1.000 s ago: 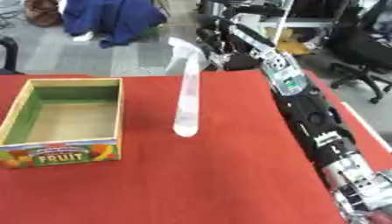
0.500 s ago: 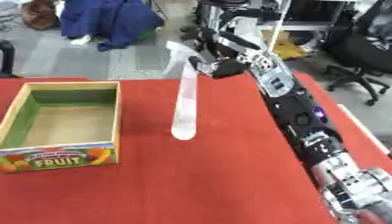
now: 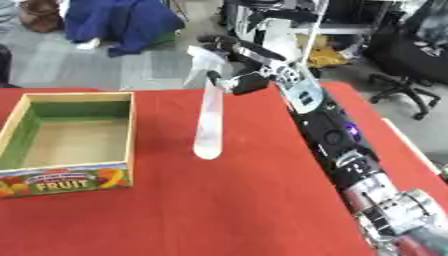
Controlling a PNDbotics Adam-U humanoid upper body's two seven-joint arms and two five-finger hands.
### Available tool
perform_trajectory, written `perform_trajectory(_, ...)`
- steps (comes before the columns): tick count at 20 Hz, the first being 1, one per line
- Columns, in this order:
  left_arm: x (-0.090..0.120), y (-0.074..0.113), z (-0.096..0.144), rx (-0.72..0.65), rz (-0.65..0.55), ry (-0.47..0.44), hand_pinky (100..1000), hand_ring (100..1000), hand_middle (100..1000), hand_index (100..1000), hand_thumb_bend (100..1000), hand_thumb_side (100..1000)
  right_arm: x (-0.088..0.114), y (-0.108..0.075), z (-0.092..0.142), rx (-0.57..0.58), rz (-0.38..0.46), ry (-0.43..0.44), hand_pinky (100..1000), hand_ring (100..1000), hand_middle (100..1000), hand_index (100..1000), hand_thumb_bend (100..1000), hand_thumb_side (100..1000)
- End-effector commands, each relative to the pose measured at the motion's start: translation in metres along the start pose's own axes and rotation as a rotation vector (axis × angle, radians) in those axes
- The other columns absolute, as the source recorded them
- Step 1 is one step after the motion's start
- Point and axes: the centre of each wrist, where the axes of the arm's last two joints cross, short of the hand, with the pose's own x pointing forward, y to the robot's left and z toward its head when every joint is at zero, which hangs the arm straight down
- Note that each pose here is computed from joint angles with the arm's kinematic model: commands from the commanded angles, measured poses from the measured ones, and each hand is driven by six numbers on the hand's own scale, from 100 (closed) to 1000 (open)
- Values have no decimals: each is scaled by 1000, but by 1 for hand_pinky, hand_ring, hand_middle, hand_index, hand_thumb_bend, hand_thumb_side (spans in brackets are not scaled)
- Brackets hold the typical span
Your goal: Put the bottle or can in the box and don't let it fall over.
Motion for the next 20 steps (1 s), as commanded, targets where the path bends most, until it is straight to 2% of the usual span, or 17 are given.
perform_trajectory(1, 10, 3, -6, -11, -15, -40, 715, 653, 522, 778, 525, 582, 4, -15, 0, -36, 30, -8, 617, 928, 956, 794, 100, 285)
perform_trajectory(9, 10, 3, -6, -11, -18, -42, 715, 652, 521, 778, 529, 581, 11, -21, -4, -64, 20, -51, 587, 888, 917, 765, 100, 305)
perform_trajectory(20, 10, 3, -6, -7, -20, -44, 714, 651, 520, 778, 534, 581, 18, -26, -8, -124, 24, -93, 447, 621, 644, 503, 100, 403)
